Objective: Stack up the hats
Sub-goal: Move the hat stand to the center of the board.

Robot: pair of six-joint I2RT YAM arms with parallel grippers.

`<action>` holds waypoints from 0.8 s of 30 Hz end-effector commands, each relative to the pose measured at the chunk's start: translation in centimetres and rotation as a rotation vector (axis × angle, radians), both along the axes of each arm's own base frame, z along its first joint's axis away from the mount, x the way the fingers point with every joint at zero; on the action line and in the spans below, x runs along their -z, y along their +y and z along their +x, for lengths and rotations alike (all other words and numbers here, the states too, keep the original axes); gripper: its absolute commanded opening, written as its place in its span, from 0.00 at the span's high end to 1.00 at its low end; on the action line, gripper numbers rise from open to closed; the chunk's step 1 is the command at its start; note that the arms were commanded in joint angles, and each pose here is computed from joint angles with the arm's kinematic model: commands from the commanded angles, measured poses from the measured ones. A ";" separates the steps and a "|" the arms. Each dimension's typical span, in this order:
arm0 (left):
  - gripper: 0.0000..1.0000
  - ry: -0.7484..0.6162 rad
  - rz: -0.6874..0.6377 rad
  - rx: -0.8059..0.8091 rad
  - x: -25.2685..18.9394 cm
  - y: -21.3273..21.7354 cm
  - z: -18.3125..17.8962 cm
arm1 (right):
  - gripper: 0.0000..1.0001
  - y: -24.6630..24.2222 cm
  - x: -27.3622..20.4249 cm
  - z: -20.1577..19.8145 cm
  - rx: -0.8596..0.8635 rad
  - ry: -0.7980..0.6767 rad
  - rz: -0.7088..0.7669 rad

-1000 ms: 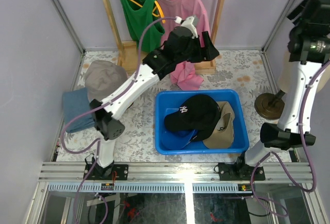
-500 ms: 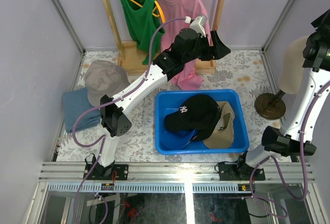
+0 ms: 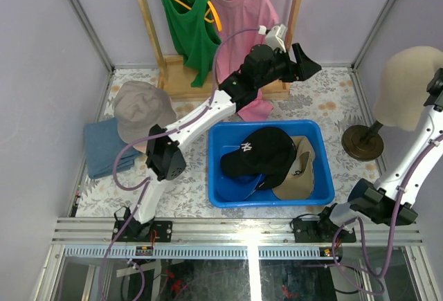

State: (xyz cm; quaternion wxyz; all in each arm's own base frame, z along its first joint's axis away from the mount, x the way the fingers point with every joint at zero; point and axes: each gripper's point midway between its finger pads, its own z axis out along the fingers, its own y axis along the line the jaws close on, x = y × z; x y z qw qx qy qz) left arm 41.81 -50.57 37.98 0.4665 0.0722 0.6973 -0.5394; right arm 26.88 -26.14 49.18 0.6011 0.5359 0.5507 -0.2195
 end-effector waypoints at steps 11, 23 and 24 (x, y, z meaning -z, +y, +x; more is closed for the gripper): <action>0.25 0.001 -0.132 -0.063 1.6 -4.0 2.9 | 0.17 -3.1 9.2 3.8 -0.185 -0.198 0.362; 0.24 0.066 -0.238 -0.107 3.6 -5.7 4.4 | 0.19 -0.3 12.6 7.1 -0.395 -0.335 0.541; 0.25 0.067 -0.233 -0.106 3.8 -5.8 4.3 | 0.20 -0.1 12.7 7.2 -0.407 -0.345 0.550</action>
